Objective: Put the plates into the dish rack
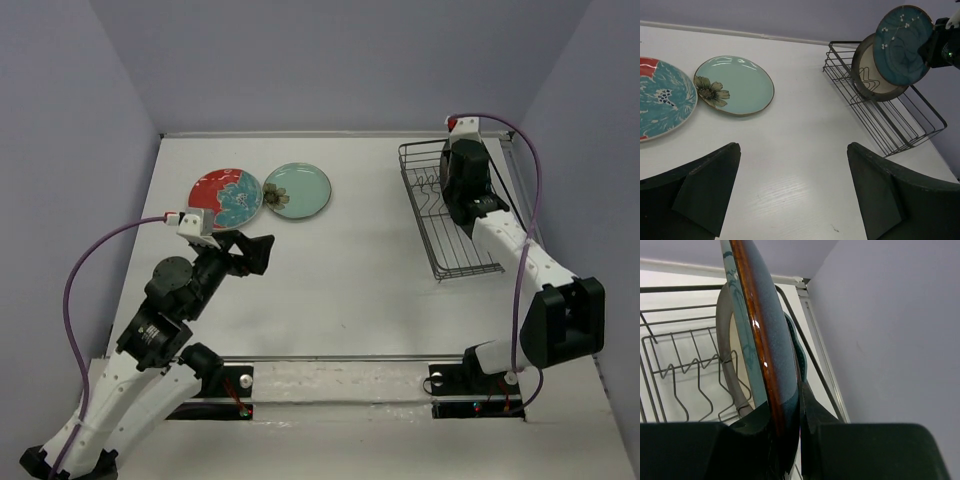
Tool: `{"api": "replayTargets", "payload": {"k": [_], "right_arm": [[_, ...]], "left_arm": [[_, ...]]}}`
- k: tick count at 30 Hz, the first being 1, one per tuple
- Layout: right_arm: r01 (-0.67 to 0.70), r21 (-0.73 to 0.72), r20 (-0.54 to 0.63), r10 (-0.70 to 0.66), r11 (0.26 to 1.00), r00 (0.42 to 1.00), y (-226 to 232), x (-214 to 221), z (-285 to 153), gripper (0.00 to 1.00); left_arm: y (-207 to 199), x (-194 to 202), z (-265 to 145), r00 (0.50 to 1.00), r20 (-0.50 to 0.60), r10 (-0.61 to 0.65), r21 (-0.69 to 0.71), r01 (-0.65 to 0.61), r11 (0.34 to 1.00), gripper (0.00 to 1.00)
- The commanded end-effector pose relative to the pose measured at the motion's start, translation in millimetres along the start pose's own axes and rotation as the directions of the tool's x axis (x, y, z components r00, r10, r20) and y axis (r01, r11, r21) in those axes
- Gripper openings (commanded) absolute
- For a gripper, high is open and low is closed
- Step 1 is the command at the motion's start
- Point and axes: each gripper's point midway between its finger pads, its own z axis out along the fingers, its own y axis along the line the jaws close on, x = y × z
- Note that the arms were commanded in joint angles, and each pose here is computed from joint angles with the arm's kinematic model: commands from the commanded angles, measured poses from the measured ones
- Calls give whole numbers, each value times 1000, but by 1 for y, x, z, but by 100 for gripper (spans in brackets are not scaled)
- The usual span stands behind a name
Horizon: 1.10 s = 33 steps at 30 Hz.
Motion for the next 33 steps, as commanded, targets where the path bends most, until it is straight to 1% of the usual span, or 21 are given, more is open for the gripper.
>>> {"api": "replayTargets", "payload": {"k": [1,4,8,16,18,20,21,22,23,24,26,27,29,30,31,32,33], "right_arm": [[-147,67,199,132,987,971,-28,-65,5,7],[-142,26,177,136,989,975,-11,-53,13,7],[-175,-21,141,176,984,974,7,-31,20,7],[-187,-56,66,191,981,979,30,4,34,7],[-212,-61,41,215,975,976,36,14,39,7],[-281,-48,-10,281,958,960,38,39,48,7],[-308,-69,-32,306,949,951,43,48,51,7],[-362,-62,-51,359,930,932,46,55,54,7],[-374,-56,-57,371,926,927,46,57,53,9],[-381,-51,-63,378,923,924,48,60,54,10],[-397,-34,-66,394,917,917,46,63,53,23],[-399,-17,-76,397,917,915,43,64,52,38],[-424,-14,-82,421,906,903,40,59,49,53],[-428,-16,-85,425,904,901,38,57,45,66],[-442,-35,-86,438,896,895,39,53,42,71],[-444,-51,-86,439,894,894,38,49,40,75],[-456,-62,-85,451,888,888,38,44,37,78]], "left_arm": [[-8,-7,2,999,27,18,51,-20,998,99],[-6,-8,3,999,29,18,49,-19,999,99],[-2,-7,5,1000,25,19,35,-20,999,99],[2,-5,10,1000,13,17,23,-17,1000,99],[3,-2,12,1000,5,13,19,-13,1000,99],[-1,1,15,1000,-12,-7,34,8,999,99],[-3,7,18,999,-38,-26,42,28,999,99],[-3,13,24,998,-60,-36,37,38,999,99],[-8,13,23,997,-71,-43,62,47,997,99],[-7,19,29,994,-101,-50,50,55,997,99],[-5,25,35,988,-130,-80,27,84,996,99],[-4,32,40,983,-156,-93,15,96,995,99],[-3,43,49,972,-192,-134,-6,135,991,99],[-4,47,51,967,-204,-156,-11,157,988,99],[-8,45,56,966,-190,-177,4,181,984,99],[-6,53,57,958,-210,-198,-8,200,980,99],[-7,58,65,950,-201,-238,-10,240,971,99]]}}
